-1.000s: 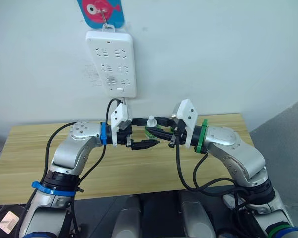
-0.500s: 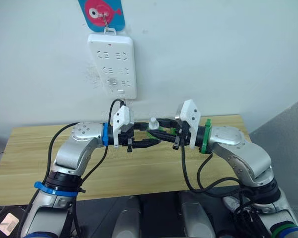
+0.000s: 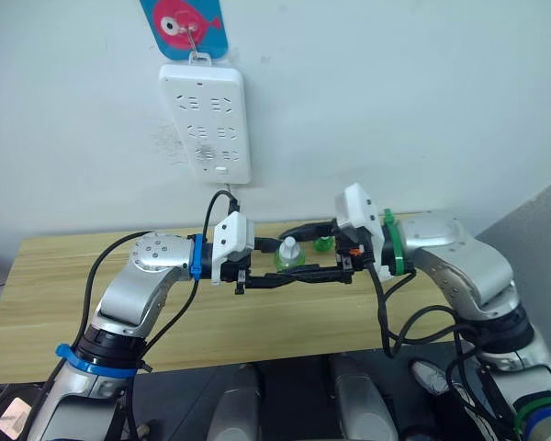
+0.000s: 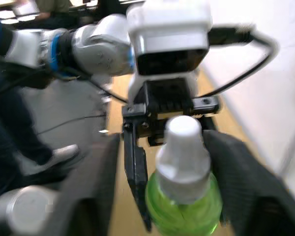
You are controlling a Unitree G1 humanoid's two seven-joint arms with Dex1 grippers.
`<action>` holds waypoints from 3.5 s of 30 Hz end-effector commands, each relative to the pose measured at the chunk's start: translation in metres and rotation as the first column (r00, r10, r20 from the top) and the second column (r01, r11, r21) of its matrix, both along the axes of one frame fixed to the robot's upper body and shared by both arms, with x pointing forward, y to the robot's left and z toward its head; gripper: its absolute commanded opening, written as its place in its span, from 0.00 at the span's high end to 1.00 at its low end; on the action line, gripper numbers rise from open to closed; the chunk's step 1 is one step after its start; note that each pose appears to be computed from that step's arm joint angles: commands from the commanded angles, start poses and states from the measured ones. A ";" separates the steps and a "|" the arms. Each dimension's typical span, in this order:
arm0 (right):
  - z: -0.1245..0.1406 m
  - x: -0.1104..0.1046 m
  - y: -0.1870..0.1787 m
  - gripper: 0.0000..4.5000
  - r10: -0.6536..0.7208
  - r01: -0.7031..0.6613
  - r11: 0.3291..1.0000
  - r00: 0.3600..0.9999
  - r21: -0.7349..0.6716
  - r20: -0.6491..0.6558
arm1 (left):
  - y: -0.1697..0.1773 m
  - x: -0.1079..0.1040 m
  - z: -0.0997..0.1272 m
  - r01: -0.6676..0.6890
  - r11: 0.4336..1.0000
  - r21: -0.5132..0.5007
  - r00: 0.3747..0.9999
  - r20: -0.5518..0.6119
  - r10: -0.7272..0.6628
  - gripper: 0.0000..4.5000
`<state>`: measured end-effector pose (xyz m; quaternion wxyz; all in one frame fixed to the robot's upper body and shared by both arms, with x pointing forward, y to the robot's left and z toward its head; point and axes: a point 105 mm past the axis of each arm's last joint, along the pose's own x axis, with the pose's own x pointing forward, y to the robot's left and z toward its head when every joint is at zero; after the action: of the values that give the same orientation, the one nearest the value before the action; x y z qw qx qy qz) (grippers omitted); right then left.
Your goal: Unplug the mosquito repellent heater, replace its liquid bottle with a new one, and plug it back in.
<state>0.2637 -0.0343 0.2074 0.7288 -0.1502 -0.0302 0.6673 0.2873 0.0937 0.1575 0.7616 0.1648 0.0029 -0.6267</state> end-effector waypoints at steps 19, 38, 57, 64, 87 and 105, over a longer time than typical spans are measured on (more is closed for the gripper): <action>-0.007 -0.003 0.019 0.52 -0.447 0.433 0.871 0.895 0.234 0.008 | -0.016 0.003 0.007 -0.156 0.978 -0.136 0.987 -0.002 0.158 0.50; 0.008 -0.011 0.010 0.55 0.064 -0.068 0.995 0.996 0.072 0.056 | -0.016 -0.016 0.005 0.070 0.997 -0.015 0.991 0.119 -0.067 0.50; -0.001 0.010 -0.002 0.00 -0.255 0.244 0.963 0.962 0.112 0.095 | -0.016 -0.017 0.005 0.056 0.998 -0.031 0.992 0.117 -0.052 0.50; 0.001 -0.010 -0.025 0.00 -0.192 0.189 0.980 0.980 0.061 0.049 | -0.012 -0.016 0.002 0.034 0.999 -0.031 0.992 0.119 -0.031 0.50; -0.001 -0.016 -0.034 0.00 -0.178 0.179 0.984 0.982 -0.007 0.060 | -0.010 -0.014 -0.001 0.026 0.999 -0.032 0.992 0.126 -0.022 0.50; 0.010 -0.013 0.003 0.46 -0.150 0.147 0.988 0.986 0.038 0.072 | -0.010 -0.014 -0.006 0.021 1.000 -0.006 0.994 0.109 -0.020 0.50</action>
<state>0.2561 -0.0345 0.2086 0.7844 -0.1566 -0.0299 0.5993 0.2789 0.0864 0.1459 0.7629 0.1849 -0.0268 -0.6190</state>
